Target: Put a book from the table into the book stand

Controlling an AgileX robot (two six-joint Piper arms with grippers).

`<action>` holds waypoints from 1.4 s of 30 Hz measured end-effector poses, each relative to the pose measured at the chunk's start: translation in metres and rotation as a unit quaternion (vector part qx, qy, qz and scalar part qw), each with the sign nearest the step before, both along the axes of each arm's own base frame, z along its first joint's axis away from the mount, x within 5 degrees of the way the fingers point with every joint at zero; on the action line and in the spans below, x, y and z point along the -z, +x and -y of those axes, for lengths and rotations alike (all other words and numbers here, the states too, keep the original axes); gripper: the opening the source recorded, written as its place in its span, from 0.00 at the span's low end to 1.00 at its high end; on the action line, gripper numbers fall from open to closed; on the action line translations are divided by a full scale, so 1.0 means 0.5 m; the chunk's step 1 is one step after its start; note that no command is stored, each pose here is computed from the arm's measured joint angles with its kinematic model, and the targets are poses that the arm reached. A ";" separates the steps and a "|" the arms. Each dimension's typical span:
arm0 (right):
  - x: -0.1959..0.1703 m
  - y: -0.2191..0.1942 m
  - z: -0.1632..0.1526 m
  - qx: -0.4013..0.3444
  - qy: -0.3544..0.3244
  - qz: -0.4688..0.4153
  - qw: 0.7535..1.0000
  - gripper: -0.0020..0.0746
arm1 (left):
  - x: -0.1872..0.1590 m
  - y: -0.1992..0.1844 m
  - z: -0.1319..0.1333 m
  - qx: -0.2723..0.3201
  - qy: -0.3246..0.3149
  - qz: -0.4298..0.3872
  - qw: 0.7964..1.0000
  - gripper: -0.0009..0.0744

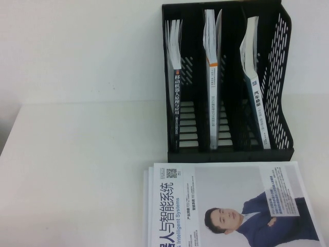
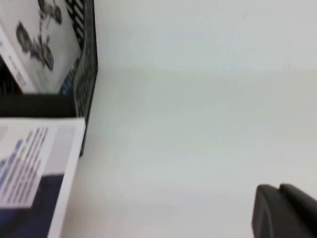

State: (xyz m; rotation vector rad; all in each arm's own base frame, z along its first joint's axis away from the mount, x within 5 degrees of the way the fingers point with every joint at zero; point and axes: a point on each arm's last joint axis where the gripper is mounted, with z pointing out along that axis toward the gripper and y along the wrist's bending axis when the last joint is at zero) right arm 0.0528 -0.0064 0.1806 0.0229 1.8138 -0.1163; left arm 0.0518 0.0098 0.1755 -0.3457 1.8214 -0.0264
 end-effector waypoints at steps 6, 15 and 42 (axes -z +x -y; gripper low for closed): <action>0.021 -0.004 -0.001 0.008 0.041 -0.041 0.998 0.02 | 0.000 0.000 0.000 0.000 -0.001 0.000 1.000 0.01; 0.021 -0.004 -0.001 0.009 0.044 -0.041 0.998 0.02 | 0.000 0.000 0.000 0.001 0.000 0.000 1.000 0.01; 0.021 -0.003 -0.002 0.009 0.047 -0.040 0.998 0.02 | 0.000 0.001 0.004 0.018 0.000 0.000 1.000 0.01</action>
